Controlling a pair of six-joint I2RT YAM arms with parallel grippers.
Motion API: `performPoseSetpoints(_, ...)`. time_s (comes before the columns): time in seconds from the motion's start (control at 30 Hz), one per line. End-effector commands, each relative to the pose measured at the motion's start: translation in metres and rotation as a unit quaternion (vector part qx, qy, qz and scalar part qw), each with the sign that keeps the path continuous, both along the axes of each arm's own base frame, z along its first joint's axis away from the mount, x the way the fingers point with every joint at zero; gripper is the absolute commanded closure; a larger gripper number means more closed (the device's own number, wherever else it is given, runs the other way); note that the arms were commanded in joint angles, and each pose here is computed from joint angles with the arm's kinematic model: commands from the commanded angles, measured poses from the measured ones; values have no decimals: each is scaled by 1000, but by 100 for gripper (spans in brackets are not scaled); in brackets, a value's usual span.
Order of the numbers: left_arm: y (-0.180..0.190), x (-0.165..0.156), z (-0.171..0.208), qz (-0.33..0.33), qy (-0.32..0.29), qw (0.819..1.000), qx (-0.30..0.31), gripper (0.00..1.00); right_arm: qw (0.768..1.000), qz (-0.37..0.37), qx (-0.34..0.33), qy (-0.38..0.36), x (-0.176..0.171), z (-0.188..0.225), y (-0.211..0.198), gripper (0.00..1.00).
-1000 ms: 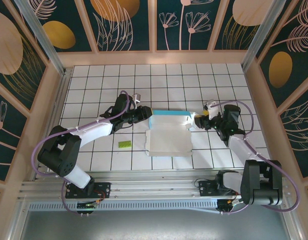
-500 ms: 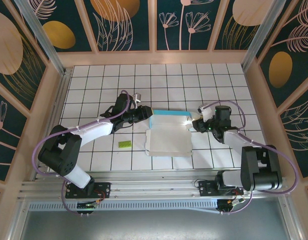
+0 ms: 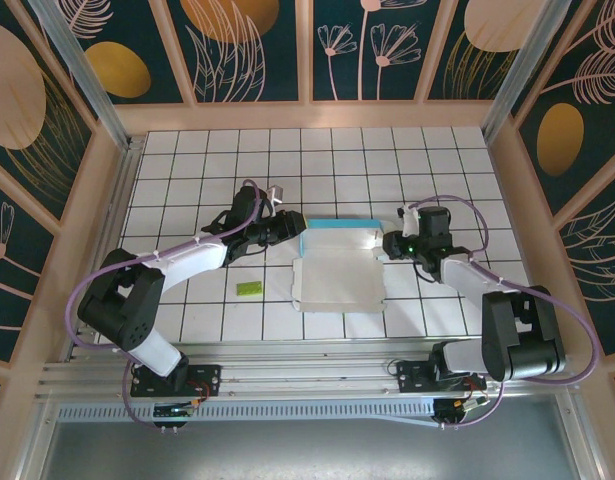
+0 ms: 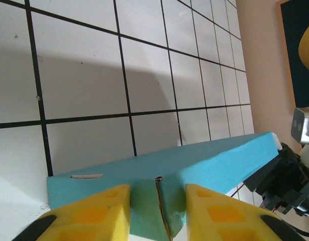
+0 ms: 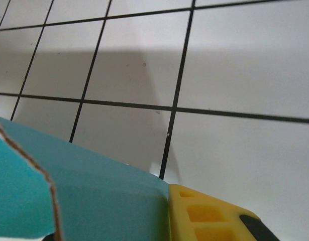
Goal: Fold the paper box
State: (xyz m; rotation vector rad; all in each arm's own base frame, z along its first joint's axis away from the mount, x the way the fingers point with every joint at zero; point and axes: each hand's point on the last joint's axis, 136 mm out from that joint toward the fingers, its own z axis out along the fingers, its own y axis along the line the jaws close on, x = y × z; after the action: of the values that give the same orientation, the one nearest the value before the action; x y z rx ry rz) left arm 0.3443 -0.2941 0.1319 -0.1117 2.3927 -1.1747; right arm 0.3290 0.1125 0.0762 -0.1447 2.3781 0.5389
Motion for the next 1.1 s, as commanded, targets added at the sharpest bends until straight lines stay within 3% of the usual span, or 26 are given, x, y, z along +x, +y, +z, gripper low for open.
performPoseSetpoints(0.0,-6,-2,-1,-9,10,1000,-6,69,996,-69,53,35,4,9,5,86)
performPoseSetpoints(0.4,-9,-3,1,-12,10,1000,-16,70,980,-156,108,61,9,24,21,86)
performPoseSetpoints(0.53,-10,-5,0,-14,10,1000,-18,70,972,-184,132,69,7,25,25,82)
performPoseSetpoints(0.77,-11,-9,-1,-14,11,1000,-20,70,968,-215,108,75,0,10,26,80)
performPoseSetpoints(1.07,-9,-13,-3,-13,9,1000,-16,70,977,-210,41,-14,-26,-10,22,74)
